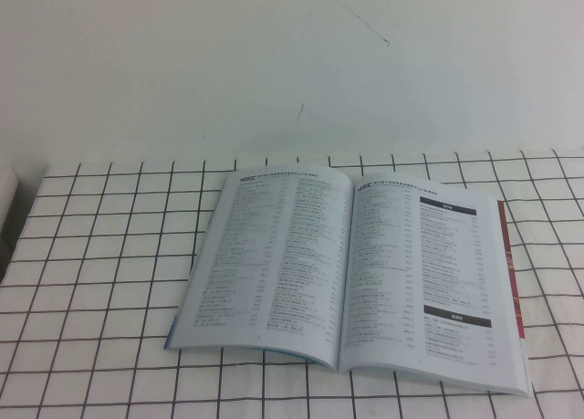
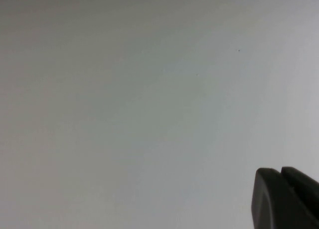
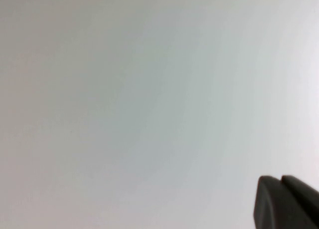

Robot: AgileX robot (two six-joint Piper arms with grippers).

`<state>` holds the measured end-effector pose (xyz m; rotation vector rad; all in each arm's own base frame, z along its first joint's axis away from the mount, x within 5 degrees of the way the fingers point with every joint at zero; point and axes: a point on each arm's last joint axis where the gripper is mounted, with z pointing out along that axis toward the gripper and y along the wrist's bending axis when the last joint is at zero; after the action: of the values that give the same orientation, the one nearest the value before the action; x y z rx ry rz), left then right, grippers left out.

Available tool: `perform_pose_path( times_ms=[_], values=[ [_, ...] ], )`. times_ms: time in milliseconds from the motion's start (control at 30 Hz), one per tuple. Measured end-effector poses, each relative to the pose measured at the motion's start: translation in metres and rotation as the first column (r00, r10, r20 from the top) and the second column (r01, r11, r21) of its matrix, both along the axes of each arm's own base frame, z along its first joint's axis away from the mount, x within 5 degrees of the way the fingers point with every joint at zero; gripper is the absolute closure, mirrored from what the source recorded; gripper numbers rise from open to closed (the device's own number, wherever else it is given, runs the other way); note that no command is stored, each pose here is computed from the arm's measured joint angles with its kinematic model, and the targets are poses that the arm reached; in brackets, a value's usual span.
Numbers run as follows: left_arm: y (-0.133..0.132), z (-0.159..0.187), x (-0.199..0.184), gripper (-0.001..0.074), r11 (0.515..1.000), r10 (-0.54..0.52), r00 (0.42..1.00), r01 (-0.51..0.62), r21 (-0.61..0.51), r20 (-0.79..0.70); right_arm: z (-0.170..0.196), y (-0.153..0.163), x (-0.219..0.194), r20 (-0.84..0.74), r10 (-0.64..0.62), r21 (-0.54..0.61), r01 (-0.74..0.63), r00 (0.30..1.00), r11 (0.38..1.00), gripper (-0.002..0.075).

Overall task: Close book
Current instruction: 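Close the open booklet and leave it lying on the table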

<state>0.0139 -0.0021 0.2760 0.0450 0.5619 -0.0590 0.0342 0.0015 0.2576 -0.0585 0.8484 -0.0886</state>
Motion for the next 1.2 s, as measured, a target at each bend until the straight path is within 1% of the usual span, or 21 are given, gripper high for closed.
perform_pose_path(
  times_ms=[100,267,500,633,700,733,800,867,1000,1033,1100,1167,1200],
  values=[
    [0.0,0.0,0.0,0.0738,1.0,-0.001,1.0,0.001,0.005,0.0,0.003,0.0,0.002,-0.053,-0.001,0.004,0.001,0.999,1.0,0.0729],
    [-0.001,0.0,0.0,0.0738,1.0,-0.001,1.0,0.001,0.006,-0.001,0.021,-0.001,0.002,-0.184,-0.008,0.002,0.008,0.983,1.0,0.0729],
    [-0.001,0.0,0.0,0.0738,1.0,-0.003,1.0,0.003,0.007,0.0,0.044,-0.001,-0.006,-0.301,-0.048,-0.047,0.035,0.952,0.998,0.0729],
    [-0.001,-0.004,0.005,0.0738,1.0,-0.015,0.997,0.016,0.004,-0.07,0.051,-0.003,-0.011,-0.397,-0.061,-0.049,0.045,0.916,0.998,0.0729],
    [-0.001,-0.007,0.01,0.0738,0.999,-0.047,0.988,0.045,-0.017,-0.144,0.054,-0.003,-0.014,-0.45,-0.068,-0.05,0.051,0.891,0.997,0.0729],
    [-0.002,-0.007,0.014,0.0738,0.997,-0.074,0.976,0.067,-0.038,-0.204,0.057,-0.004,-0.016,-0.467,-0.07,-0.05,0.053,0.882,0.997,0.0729],
    [-0.001,-0.001,0.018,0.0738,0.99,-0.13,0.936,0.103,-0.098,-0.326,0.061,-0.004,-0.016,-0.528,-0.074,-0.05,0.056,0.846,0.997,0.0729],
    [-0.001,0.011,0.019,0.0738,0.983,-0.166,0.875,0.108,-0.149,-0.455,0.066,-0.005,-0.013,-0.598,-0.076,-0.049,0.058,0.798,0.997,0.0729],
    [-0.001,0.032,0.017,0.0738,0.988,-0.145,0.764,0.077,-0.135,-0.629,0.075,-0.004,0.001,-0.761,-0.034,-0.013,0.038,0.647,0.999,0.0729],
    [-0.001,0.036,0.018,0.0738,0.991,-0.124,0.727,0.062,-0.115,-0.675,0.079,-0.003,0.004,-0.785,-0.026,-0.01,0.029,0.619,1.0,0.0729],
    [-0.001,0.04,0.024,0.0738,0.995,-0.094,0.645,0.043,-0.087,-0.758,0.084,0.001,0.017,-0.844,-0.004,-0.011,-0.011,0.536,1.0,0.0729],
    [-0.002,0.042,0.033,0.0738,0.998,-0.068,0.546,0.029,-0.062,-0.835,0.087,0.005,0.029,-0.882,0.015,-0.018,-0.064,0.47,0.998,0.0729],
    [-0.002,0.043,0.038,0.0738,0.998,-0.056,0.483,0.025,-0.05,-0.874,0.091,0.009,0.041,-0.907,0.027,-0.023,-0.114,0.421,0.993,0.0729]
  ],
)
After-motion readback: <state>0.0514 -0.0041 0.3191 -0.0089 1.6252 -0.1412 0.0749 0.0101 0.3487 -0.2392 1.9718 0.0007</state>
